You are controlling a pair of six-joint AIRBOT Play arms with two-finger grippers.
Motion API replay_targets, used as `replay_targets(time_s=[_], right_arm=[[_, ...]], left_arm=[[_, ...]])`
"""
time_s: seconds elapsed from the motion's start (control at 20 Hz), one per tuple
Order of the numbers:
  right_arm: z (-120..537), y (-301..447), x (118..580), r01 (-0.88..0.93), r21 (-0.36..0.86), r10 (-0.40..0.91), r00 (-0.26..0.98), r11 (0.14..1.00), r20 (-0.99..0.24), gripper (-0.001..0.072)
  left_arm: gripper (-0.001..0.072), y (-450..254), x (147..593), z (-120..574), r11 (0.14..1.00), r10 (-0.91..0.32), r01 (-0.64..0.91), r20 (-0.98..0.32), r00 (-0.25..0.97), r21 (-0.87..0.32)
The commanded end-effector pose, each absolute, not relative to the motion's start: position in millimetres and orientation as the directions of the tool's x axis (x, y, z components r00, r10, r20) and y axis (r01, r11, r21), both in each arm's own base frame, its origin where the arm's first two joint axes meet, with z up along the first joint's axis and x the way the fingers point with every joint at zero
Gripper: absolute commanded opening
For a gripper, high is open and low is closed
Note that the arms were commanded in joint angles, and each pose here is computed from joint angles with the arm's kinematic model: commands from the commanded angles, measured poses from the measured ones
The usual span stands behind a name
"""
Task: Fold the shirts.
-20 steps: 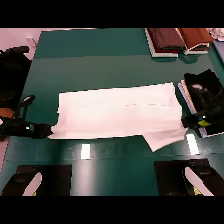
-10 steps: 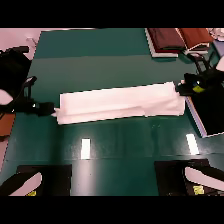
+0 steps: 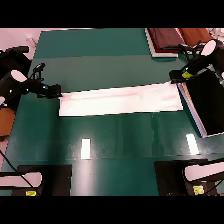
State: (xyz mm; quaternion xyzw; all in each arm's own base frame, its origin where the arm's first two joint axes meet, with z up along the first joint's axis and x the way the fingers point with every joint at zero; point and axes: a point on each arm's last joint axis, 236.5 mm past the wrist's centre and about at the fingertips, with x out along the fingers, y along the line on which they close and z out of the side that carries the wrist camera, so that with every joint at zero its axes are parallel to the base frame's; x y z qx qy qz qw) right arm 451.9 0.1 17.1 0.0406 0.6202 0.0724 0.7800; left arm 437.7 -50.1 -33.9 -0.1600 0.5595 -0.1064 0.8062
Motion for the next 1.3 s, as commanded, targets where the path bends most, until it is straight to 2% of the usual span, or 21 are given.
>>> replay_targets(time_s=[0.0,0.05,0.2,0.25,0.3,0.35,0.45,0.5,0.6,0.7,0.9,1.05,1.25], right_arm=[[18.7,13.5,478.2,-0.052,0.247,0.251,0.266,0.968,-0.931,0.0376],[25.7,12.8,482.3,-0.052,0.265,0.269,0.287,0.963,-0.919,0.0394],[43.2,6.4,473.0,-0.087,0.335,0.346,0.272,0.938,-0.898,0.0394],[43.0,0.0,463.6,-0.085,0.353,0.363,0.242,0.932,-0.9,0.043],[41.9,-9.1,454.7,-0.073,0.367,0.374,0.214,0.927,-0.902,0.051],[40.4,-19.3,448.0,-0.049,0.374,0.376,0.198,0.926,-0.905,0.0537],[37.3,-35.6,440.8,0.02,0.433,0.419,0.219,0.901,-0.881,0.0557],[31.2,-42.7,433.3,0.053,0.463,0.442,0.217,0.885,-0.87,0.0606],[8.7,-58.5,414.8,0.135,0.496,0.469,0.191,0.858,-0.862,0.0618],[-17.0,-70.5,401.1,0.207,0.505,0.476,0.175,0.838,-0.862,0.0678],[-56.6,-79.3,398.0,0.249,0.488,0.445,0.21,0.837,-0.871,0.0678],[-79.0,-67.6,391.7,0.244,0.502,0.481,0.145,0.83,-0.865,0.0677],[-83.3,-40.4,409.9,0.221,0.61,0.581,0.186,0.761,-0.793,0.0678]], left_arm=[[0.0534,-49.1,451.9,-30.9,0.924,-0.355,0.001,-0.858,0.371,-0.382],[0.06,-49.7,453.1,-25.6,0.923,-0.358,-0.001,-0.857,0.37,-0.386],[0.06,-51.2,454.8,-0.1,0.925,-0.367,0.034,-0.862,0.351,-0.379],[0.0598,-52.5,455.1,8.3,0.923,-0.373,0.043,-0.861,0.347,-0.382],[0.0424,-54.1,455.3,16.7,0.921,-0.379,0.054,-0.859,0.343,-0.385],[0.0192,-56.9,455.3,23.3,0.918,-0.389,0.068,-0.856,0.34,-0.39],[0.0025,-59.8,454.7,31.5,0.914,-0.401,0.084,-0.853,0.335,-0.397],[0.0025,-59.9,454.5,33.7,0.914,-0.401,0.09,-0.853,0.333,-0.395],[0.0025,-58.8,455.9,36.1,0.916,-0.397,0.089,-0.853,0.338,-0.391],[0.0024,-63.4,456.7,38.1,0.908,-0.411,0.074,-0.845,0.341,-0.412],[0.0025,-99.0,454.6,37.5,0.907,-0.42,0.142,-0.847,0.326,-0.396],[0.0024,-143.3,451.3,40.3,0.893,-0.448,0.212,-0.835,0.32,-0.397],[0.0024,-192.0,437.1,41.8,0.865,-0.481,0.307,-0.829,0.286,-0.396]])
